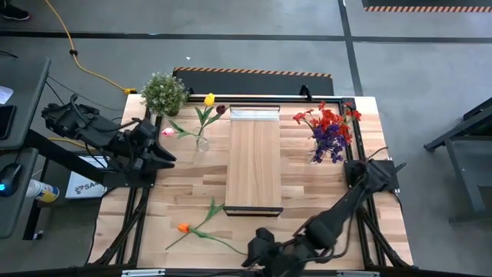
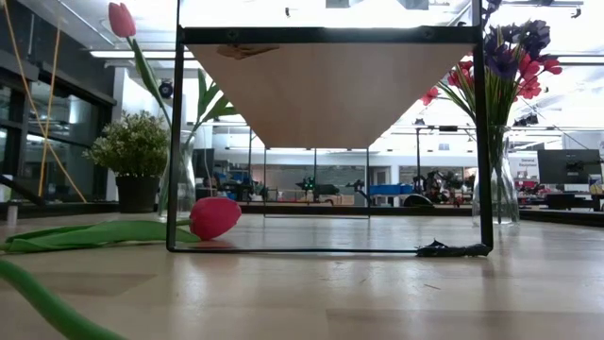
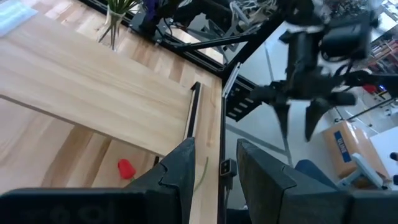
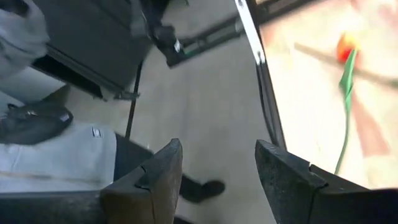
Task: Pick and place flowers into a vace then onto a shelf
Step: Put the orange tulip into the left transparent vase
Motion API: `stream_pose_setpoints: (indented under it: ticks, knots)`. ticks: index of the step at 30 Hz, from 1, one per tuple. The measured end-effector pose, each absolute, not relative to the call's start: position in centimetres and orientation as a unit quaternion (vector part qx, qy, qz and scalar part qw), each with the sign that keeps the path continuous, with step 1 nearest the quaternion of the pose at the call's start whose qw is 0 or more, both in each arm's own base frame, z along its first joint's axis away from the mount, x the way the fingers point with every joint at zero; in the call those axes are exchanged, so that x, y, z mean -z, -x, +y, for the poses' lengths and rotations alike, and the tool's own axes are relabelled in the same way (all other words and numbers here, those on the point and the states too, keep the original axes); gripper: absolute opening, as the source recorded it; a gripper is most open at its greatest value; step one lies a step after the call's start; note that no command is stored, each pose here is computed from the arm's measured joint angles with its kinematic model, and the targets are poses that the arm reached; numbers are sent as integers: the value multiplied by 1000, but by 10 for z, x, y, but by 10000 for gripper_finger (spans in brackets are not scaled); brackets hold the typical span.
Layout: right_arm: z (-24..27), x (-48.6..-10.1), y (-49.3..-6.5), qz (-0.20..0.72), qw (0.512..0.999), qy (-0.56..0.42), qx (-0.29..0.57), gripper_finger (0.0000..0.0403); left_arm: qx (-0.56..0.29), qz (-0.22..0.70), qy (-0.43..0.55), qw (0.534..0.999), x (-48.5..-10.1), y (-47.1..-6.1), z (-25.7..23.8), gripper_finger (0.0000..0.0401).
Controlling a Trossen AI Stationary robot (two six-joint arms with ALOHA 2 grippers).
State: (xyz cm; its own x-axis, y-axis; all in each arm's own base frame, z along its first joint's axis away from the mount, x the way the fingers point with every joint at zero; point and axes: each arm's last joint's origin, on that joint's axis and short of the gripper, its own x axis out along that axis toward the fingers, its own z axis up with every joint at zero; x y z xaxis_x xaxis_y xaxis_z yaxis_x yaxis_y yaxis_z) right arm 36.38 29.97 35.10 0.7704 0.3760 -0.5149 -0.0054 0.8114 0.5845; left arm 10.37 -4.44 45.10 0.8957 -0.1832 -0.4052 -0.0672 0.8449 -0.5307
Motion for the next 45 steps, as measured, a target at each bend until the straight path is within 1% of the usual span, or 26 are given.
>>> stream_pose_setpoints:
  ticks: [4,11,17,23,30,40,45]
  knots:
    - [300,-327,-379,355,883,-290,-106,193,33,226,277,933,-451,-98,-42,150]
    - [288,-294,-404,389,874,-281,-74,193,29,243,270,931,-448,-92,-39,150]
    - [286,-268,-417,425,854,-293,-71,193,26,257,265,929,-445,-88,-37,150]
    - [295,-255,-417,444,842,-296,-80,193,21,268,260,927,-443,-85,-36,150]
    - [302,-231,-420,467,826,-308,-65,193,22,271,251,929,-442,-84,-35,150]
    - [305,-211,-425,471,825,-310,-47,193,21,274,249,929,-442,-84,-35,150]
    - [304,-209,-424,470,831,-297,-27,193,21,274,249,929,-442,-84,-35,150]
